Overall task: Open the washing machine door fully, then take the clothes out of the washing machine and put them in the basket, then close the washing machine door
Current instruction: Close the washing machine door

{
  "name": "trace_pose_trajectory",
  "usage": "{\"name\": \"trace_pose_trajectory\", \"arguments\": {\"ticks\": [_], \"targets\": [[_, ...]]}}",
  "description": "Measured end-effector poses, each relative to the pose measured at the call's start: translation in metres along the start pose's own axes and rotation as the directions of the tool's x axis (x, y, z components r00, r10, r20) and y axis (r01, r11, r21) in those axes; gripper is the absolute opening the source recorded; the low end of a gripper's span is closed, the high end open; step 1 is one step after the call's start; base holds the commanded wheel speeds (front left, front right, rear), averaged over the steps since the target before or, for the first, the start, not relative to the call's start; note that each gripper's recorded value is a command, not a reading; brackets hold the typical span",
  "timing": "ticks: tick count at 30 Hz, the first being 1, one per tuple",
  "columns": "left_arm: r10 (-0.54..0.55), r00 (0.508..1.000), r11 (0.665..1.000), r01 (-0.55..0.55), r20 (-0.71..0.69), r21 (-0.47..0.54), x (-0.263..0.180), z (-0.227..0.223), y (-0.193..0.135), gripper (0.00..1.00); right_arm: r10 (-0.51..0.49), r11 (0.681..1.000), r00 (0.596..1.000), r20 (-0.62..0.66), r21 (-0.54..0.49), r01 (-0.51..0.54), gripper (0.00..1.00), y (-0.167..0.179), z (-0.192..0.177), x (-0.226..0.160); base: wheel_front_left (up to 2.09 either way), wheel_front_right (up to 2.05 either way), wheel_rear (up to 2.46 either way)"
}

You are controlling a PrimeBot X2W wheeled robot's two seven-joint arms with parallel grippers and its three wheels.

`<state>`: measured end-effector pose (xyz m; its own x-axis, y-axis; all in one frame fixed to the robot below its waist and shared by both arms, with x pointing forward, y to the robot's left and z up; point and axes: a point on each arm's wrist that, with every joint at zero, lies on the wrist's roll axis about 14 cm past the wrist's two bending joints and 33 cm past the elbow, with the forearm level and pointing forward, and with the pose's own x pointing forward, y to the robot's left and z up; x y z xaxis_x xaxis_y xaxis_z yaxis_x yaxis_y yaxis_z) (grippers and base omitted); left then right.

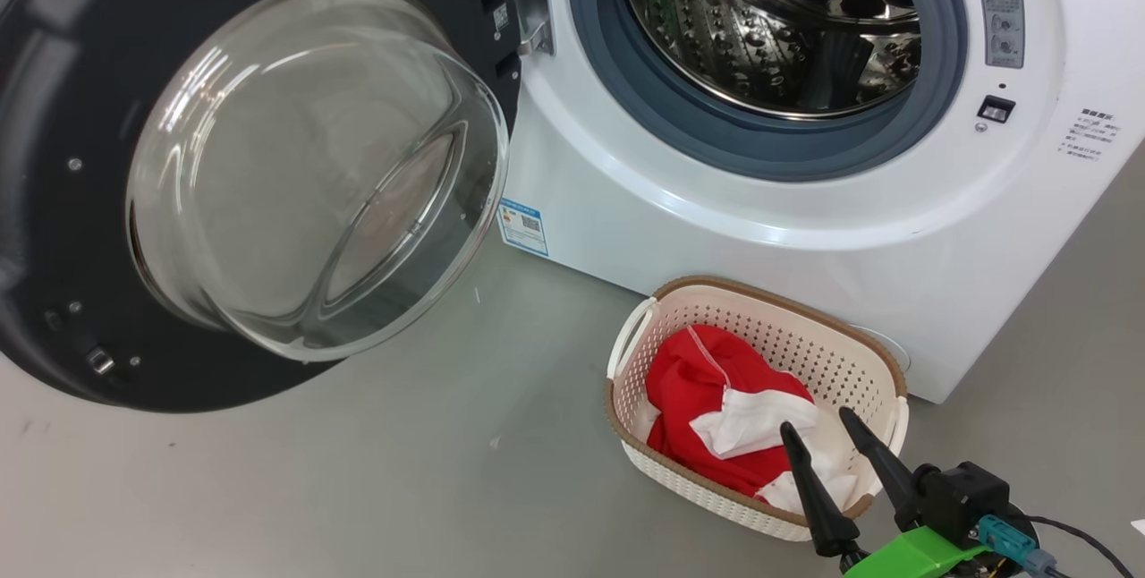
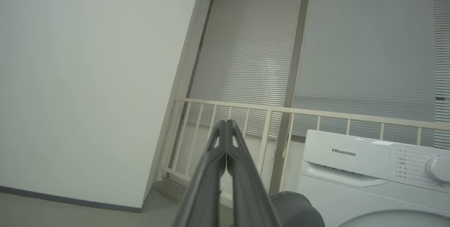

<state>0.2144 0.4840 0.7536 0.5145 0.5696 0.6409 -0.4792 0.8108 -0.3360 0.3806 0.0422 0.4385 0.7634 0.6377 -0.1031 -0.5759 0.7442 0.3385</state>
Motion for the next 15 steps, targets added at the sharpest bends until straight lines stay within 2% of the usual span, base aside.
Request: {"name": "trace_pose_trajectory", "arguments": {"ticks": [3,7,9,15], "targets": [[0.070,0.994,0.993,-0.078,-0.089,-0.087,0.014,-0.015,0.020,0.00,-0.004,1.000,1.000,-0.005,0.005,0.004,1.00,-0.001,-0.002,0.000,0.00,0.00,0.00],[0.132,0.961,0.976,-0.169,-0.243,-0.139,0.025,-0.036,0.043,0.00,-0.013,1.000,1.000,-0.017,0.012,0.014,1.00,-0.005,-0.007,-0.001,0.00,0.00,0.00],[0.143,0.915,0.962,-0.218,-0.376,-0.163,0.020,-0.060,0.050,0.00,-0.015,1.000,1.000,-0.019,0.011,0.015,1.00,-0.006,-0.009,0.000,0.00,0.00,0.00],[0.175,0.792,0.923,-0.339,-0.584,-0.182,0.013,-0.096,0.065,0.00,-0.018,1.000,0.999,-0.035,0.010,0.018,1.00,-0.010,-0.015,0.003,0.00,0.00,0.00]]}}
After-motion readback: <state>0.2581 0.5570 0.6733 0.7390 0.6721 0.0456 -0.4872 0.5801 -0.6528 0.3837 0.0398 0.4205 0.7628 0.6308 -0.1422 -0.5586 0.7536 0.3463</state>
